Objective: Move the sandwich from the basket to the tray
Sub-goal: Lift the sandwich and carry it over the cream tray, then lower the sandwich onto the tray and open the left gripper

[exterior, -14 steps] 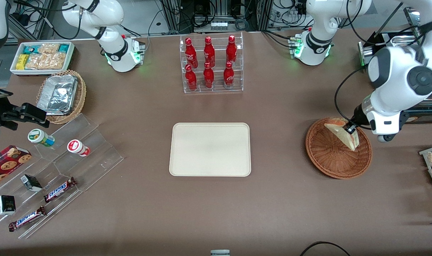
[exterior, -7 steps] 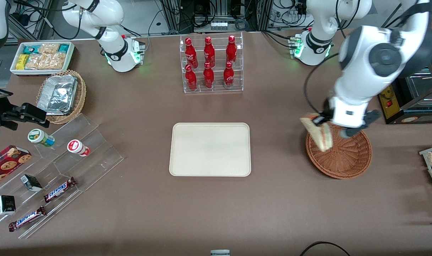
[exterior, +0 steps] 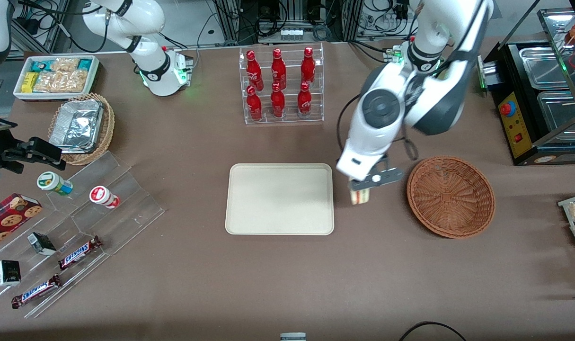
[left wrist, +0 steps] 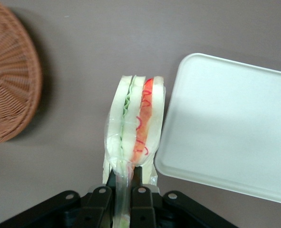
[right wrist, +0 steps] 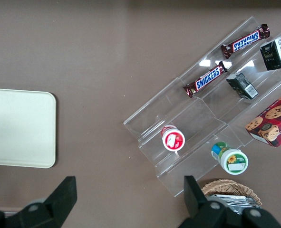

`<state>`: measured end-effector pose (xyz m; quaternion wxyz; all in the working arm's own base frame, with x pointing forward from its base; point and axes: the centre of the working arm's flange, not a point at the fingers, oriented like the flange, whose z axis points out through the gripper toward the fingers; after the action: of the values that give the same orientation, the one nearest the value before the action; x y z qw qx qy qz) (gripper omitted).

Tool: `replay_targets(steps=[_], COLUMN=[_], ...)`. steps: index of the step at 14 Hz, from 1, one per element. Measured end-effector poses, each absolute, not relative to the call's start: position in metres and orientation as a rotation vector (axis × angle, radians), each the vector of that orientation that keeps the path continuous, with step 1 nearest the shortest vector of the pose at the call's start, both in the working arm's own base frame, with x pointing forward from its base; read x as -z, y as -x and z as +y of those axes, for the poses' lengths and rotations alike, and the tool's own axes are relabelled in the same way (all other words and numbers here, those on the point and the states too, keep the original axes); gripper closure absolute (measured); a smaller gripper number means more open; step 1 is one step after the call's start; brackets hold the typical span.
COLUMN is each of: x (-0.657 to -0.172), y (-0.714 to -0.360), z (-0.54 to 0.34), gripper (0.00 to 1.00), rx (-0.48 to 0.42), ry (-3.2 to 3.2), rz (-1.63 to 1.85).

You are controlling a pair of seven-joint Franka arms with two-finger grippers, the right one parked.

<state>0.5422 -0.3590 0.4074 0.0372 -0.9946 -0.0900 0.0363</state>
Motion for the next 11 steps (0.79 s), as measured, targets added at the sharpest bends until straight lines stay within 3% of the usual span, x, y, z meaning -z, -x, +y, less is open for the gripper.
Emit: replay_targets(steps=[6,11], x=[-0.312,-0.274], y=[-0.539,-0.532], z=[-0.435,-0.451], gripper=[0.84,0.84], rx=[0.015,0.023], ry=[3.124,3.127], rz=[-0.113,-0.071])
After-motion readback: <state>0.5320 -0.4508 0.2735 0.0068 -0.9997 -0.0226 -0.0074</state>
